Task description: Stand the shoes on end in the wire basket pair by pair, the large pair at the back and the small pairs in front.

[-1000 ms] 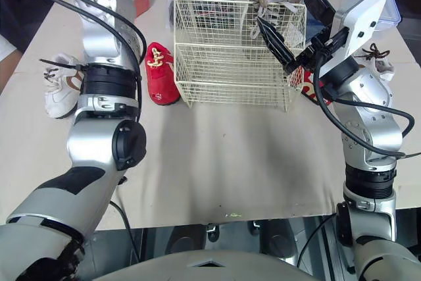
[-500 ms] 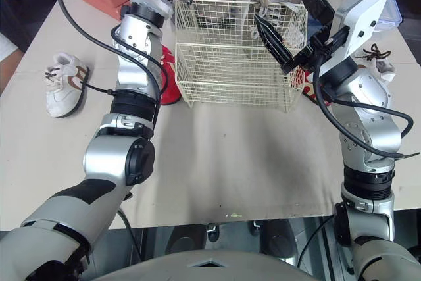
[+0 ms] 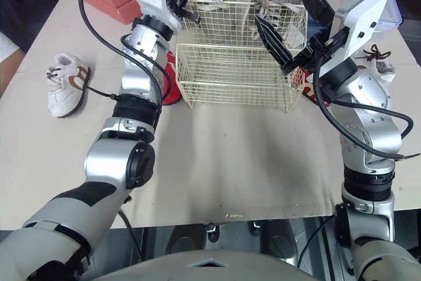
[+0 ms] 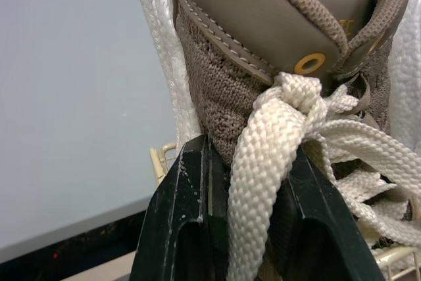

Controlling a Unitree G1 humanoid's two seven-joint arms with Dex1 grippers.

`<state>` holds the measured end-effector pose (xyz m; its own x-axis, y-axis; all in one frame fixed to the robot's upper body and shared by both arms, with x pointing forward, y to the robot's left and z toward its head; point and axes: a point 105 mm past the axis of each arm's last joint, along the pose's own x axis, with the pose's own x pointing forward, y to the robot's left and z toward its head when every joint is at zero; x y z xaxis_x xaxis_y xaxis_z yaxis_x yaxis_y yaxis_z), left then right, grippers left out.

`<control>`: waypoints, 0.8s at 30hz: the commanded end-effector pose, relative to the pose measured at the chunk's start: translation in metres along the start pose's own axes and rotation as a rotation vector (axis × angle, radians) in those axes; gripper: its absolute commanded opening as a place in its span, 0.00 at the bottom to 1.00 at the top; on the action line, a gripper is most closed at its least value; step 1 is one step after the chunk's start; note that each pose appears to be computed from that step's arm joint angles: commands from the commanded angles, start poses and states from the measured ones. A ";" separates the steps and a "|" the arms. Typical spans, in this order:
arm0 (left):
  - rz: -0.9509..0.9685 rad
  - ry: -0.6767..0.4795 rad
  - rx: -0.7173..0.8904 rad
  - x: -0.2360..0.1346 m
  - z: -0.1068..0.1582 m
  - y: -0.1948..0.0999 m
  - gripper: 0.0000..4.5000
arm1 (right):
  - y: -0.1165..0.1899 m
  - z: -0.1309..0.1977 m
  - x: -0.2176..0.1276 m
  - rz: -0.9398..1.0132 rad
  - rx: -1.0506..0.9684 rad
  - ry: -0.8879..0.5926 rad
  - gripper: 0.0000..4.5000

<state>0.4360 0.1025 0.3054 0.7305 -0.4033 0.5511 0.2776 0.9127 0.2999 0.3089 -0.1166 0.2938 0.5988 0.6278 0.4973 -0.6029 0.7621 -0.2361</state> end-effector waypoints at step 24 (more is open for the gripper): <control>0.062 0.189 -0.143 -0.057 -0.012 -0.010 0.99 | 0.001 0.008 -0.002 0.025 -0.037 -0.017 1.00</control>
<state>0.4019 0.1167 0.2645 0.8426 -0.3396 0.4179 0.3019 0.9405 0.1557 0.3087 -0.1146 0.2919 0.5931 0.6437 0.4836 -0.6108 0.7511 -0.2507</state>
